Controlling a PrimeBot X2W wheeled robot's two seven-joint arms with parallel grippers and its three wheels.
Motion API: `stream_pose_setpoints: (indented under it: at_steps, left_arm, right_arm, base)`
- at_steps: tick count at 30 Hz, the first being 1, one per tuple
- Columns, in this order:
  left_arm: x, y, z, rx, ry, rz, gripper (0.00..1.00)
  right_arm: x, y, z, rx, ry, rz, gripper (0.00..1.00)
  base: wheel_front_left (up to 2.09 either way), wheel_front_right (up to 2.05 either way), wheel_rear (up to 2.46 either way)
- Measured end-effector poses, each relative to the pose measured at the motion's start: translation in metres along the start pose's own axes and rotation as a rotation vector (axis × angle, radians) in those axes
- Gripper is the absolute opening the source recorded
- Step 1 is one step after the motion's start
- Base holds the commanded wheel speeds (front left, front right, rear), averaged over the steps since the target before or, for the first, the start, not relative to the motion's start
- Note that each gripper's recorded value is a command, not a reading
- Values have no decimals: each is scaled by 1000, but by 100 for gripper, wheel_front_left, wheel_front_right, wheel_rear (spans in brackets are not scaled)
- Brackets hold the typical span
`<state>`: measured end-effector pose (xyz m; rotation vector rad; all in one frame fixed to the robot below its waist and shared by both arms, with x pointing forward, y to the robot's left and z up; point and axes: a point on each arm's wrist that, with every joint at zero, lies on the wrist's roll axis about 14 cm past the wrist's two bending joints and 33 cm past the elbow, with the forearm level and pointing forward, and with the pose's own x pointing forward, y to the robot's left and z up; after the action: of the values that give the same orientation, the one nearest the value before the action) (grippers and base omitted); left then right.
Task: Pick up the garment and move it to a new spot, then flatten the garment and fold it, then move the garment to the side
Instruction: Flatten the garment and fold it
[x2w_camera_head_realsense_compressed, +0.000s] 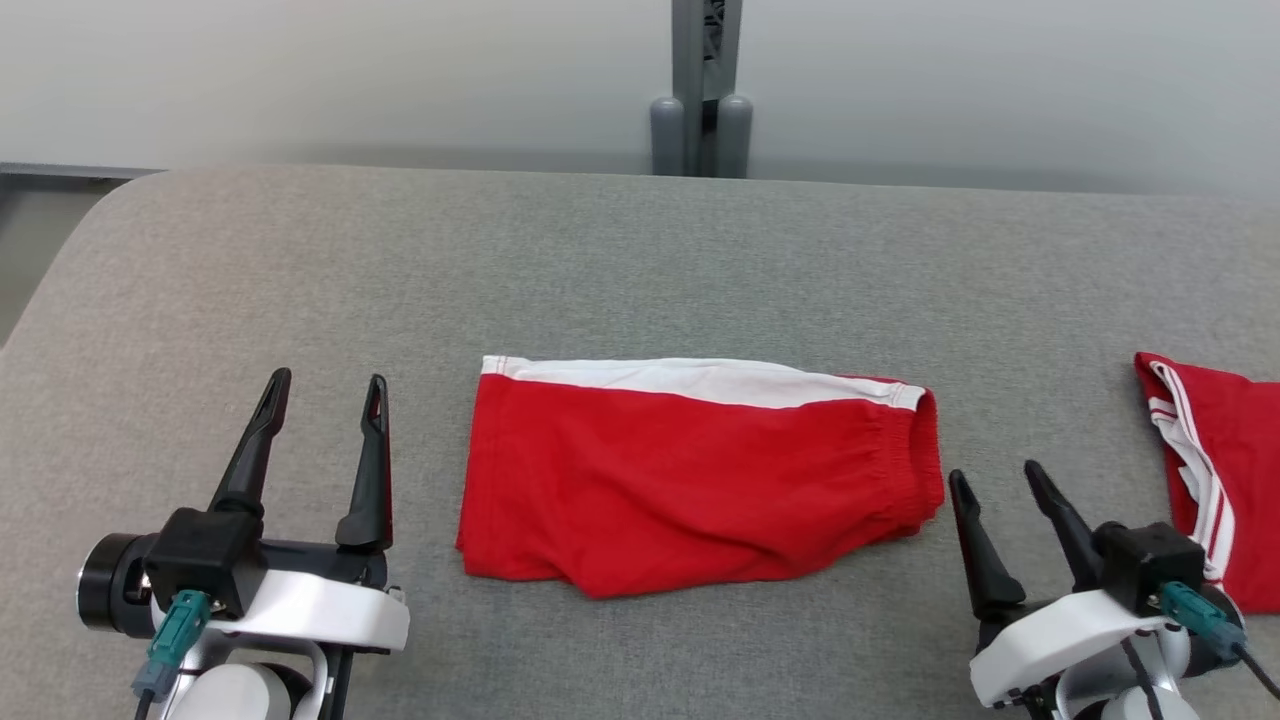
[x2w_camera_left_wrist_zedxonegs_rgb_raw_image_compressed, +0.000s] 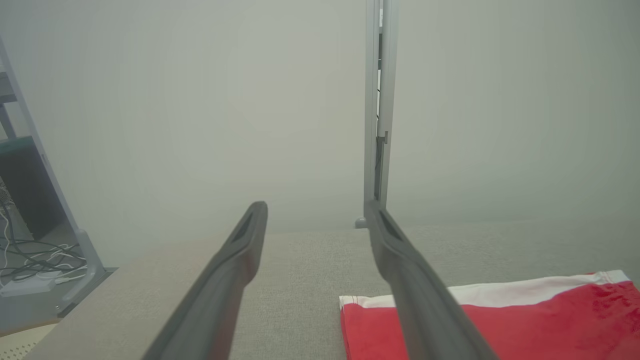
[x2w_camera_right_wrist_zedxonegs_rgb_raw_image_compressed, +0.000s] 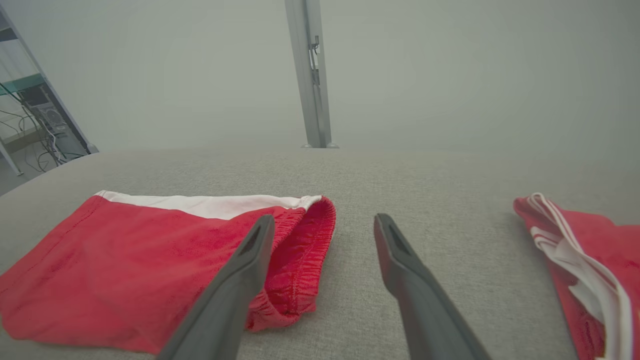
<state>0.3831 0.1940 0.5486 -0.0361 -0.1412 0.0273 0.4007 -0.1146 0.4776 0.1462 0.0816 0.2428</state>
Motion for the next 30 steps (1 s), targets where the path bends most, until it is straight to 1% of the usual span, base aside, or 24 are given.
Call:
stream_pose_setpoints:
  at_steps: [7, 12, 15, 19, 22, 23, 24, 25, 28, 30]
  left_arm:
    - [-6, 19, 0, 16, -1, 52, 100]
    - [-9, 27, -5, 20, 11, 77, 100]
    - [-8, 27, -5, 21, 6, 76, 100]
    - [-8, 25, -6, 18, 8, 68, 100]
    - [-7, 24, -8, 18, 15, 65, 100]
    - [-6, 24, -8, 17, 14, 63, 100]
    - [-6, 24, -8, 18, 13, 61, 100]
    - [-5, 23, -8, 17, 12, 60, 100]
    - [-2, 23, -6, 18, 2, 57, 100]
    - [-1, 23, -5, 16, 1, 58, 100]
  right_arm:
    - [22, 31, -57, 52, 168, 92, 100]
    - [27, 31, -92, 69, 276, 85, 100]
    - [25, 27, -102, 74, 309, 68, 100]
    - [26, 26, -106, 113, 323, 52, 100]
    - [25, 31, -114, 148, 361, 60, 100]
    - [26, 33, -115, 151, 369, 66, 56]
    - [26, 35, -115, 154, 373, 73, 10]
    - [25, 37, -116, 170, 382, 77, 0]
    - [26, 43, -114, 183, 372, 89, 0]
    - [26, 40, -112, 193, 352, 75, 0]
  base:
    - [0, 0, 0]
    - [0, 0, 0]
    - [0, 0, 0]
    - [0, 0, 0]
    - [0, 0, 0]
    - [0, 0, 0]
    - [0, 0, 0]
    - [0, 0, 0]
    - [0, 0, 0]
    - [0, 0, 0]
